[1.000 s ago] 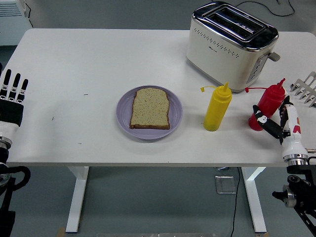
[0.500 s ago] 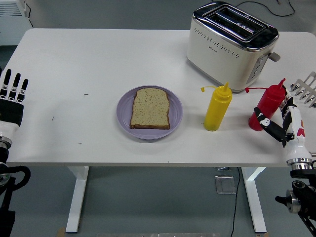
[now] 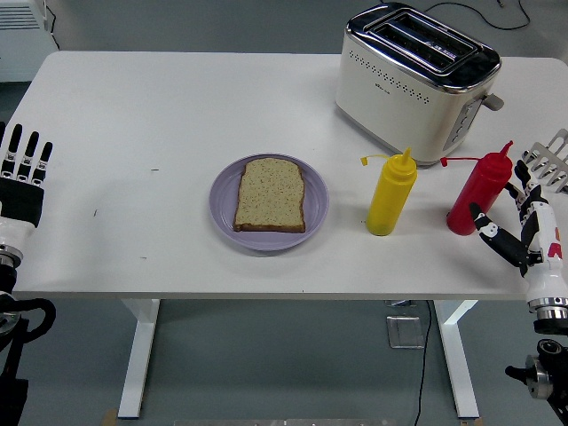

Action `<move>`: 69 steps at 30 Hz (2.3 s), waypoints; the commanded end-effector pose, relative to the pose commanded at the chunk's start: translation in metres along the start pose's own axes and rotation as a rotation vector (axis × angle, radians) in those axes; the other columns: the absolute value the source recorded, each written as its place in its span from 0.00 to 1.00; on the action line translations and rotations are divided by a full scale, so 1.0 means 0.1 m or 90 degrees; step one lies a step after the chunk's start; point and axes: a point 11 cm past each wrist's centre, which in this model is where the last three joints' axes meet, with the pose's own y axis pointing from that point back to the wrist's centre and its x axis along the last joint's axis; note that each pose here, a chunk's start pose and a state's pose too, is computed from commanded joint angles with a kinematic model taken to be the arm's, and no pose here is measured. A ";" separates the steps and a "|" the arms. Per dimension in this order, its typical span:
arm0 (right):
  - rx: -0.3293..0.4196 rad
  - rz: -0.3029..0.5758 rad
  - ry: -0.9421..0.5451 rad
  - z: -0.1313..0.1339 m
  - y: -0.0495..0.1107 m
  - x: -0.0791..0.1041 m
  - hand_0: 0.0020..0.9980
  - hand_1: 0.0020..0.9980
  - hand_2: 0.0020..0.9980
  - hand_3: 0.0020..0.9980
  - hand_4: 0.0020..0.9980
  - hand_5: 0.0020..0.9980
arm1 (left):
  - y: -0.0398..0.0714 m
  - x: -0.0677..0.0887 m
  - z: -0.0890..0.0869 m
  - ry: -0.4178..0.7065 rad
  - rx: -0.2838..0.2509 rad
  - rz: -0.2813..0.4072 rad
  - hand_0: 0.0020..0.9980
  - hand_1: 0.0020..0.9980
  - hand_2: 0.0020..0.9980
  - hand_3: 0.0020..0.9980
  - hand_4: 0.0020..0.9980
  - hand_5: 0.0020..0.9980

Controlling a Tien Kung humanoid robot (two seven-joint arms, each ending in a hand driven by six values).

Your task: Pick up the cup,pour liquid into bread,place the cup on the desk

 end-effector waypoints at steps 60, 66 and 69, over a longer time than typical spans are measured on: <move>-0.027 0.213 -0.705 -0.39 -0.47 1.15 0.80 0.74 0.76 0.78 0.52 0.51 | -0.03 -0.04 0.04 0.004 -0.008 -0.008 0.80 0.80 0.83 0.75 0.53 1.00; -0.021 0.210 -0.704 -0.38 -0.48 1.14 0.80 0.74 0.77 0.78 0.55 0.48 | -0.02 -0.04 0.04 0.002 -0.005 -0.008 0.80 0.80 0.83 0.75 0.53 1.00; -0.021 0.207 -0.700 -0.38 -0.48 1.13 0.80 0.74 0.77 0.78 0.55 0.48 | -0.03 -0.04 0.03 0.002 -0.004 -0.009 0.80 0.80 0.83 0.75 0.53 1.00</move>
